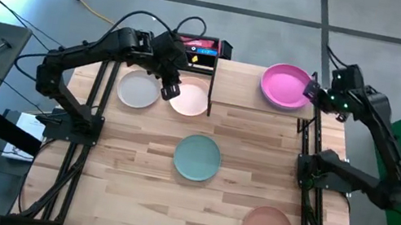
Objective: Place and stack plates onto a shelf
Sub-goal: Put the brown plate on the shelf
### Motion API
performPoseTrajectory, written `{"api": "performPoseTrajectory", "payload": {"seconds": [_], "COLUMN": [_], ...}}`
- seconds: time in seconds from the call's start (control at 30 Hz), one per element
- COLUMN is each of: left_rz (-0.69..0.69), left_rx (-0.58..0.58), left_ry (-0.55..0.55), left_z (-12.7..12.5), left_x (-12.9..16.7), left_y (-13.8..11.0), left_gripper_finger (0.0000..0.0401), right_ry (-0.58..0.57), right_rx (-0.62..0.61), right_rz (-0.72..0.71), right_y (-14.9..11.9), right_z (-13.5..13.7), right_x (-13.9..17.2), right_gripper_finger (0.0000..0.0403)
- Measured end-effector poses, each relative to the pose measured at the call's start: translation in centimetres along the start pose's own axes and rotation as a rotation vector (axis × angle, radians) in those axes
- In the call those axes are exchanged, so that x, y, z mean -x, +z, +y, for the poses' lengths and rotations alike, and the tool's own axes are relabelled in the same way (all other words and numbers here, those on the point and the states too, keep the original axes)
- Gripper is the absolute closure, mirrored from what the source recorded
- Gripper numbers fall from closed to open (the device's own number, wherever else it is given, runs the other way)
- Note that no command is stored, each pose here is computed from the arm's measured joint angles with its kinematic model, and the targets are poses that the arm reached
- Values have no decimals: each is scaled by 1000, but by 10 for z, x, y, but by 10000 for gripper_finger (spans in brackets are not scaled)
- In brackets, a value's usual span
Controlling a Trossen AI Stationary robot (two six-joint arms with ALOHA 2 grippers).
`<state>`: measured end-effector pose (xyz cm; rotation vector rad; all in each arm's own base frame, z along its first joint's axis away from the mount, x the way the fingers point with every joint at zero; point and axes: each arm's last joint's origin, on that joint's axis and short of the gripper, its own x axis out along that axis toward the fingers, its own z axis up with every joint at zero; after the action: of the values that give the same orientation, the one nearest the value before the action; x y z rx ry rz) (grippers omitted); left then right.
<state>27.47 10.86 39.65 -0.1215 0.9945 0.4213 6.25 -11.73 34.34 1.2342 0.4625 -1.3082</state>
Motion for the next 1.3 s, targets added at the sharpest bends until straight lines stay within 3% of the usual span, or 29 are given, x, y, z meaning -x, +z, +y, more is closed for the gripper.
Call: {"api": "performPoseTrajectory", "payload": {"seconds": [0.27, 0.47, 0.77, 1.3], "left_rz": [118, 247, 383, 384], "left_rx": [-2, 2, -23, -97], "left_ry": [-37, -58, -93, -127], "left_z": [-3, -12, -34, -64], "left_x": [-10, -30, -50, -48], "left_y": [-13, -31, -53, -59], "left_gripper_finger": [286, 286, 286, 286], "right_ry": [298, 441, 454, 466], "right_rx": [154, 304, 452, 970], "right_rz": [-11, 59, 264, 569], "right_y": [-19, -41, -96, -201], "right_z": [22, 44, 69, 70], "right_x": [19, 23, 21, 33], "right_gripper_finger": [385, 385, 385, 385]}}
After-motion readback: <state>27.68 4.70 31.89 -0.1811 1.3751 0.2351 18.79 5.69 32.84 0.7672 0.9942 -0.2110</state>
